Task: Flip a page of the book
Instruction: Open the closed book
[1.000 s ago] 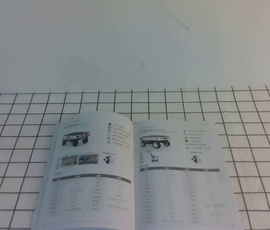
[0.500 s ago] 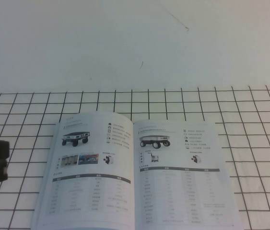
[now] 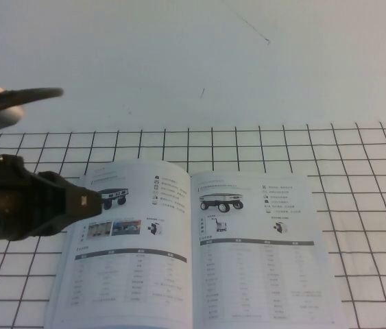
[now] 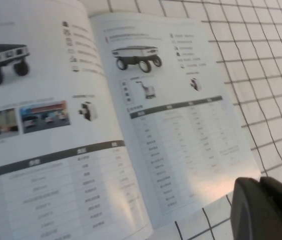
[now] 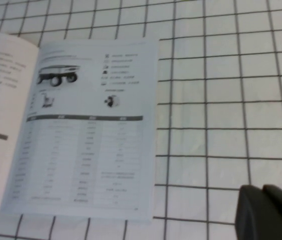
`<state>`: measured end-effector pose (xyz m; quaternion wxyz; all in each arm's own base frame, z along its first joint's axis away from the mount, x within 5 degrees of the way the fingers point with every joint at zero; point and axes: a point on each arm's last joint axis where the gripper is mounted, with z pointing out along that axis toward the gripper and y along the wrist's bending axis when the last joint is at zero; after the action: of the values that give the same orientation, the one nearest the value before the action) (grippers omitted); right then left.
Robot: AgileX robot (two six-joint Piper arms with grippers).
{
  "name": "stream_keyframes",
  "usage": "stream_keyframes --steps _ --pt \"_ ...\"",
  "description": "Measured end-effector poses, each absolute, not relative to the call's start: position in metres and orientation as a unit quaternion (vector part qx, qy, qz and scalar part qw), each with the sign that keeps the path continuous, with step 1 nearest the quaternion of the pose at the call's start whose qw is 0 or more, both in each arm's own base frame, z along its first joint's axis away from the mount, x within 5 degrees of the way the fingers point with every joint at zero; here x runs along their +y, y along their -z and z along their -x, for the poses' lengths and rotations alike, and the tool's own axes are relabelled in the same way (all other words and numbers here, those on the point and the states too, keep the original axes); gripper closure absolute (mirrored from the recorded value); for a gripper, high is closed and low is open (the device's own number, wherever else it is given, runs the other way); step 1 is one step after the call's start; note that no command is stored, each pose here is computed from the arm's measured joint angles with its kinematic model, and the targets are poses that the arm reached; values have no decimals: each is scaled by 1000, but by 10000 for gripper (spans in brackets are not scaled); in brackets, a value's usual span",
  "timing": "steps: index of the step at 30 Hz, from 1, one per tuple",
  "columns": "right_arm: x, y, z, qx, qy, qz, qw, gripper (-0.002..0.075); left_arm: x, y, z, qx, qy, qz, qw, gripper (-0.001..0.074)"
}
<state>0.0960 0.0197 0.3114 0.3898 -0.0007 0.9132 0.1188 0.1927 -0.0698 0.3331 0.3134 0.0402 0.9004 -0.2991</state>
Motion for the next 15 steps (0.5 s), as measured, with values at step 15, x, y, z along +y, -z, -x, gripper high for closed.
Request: stream_keyframes --steps 15 --pt "32 -289 -172 965 -174 67 185 728 -99 -304 -215 893 313 -175 272 738"
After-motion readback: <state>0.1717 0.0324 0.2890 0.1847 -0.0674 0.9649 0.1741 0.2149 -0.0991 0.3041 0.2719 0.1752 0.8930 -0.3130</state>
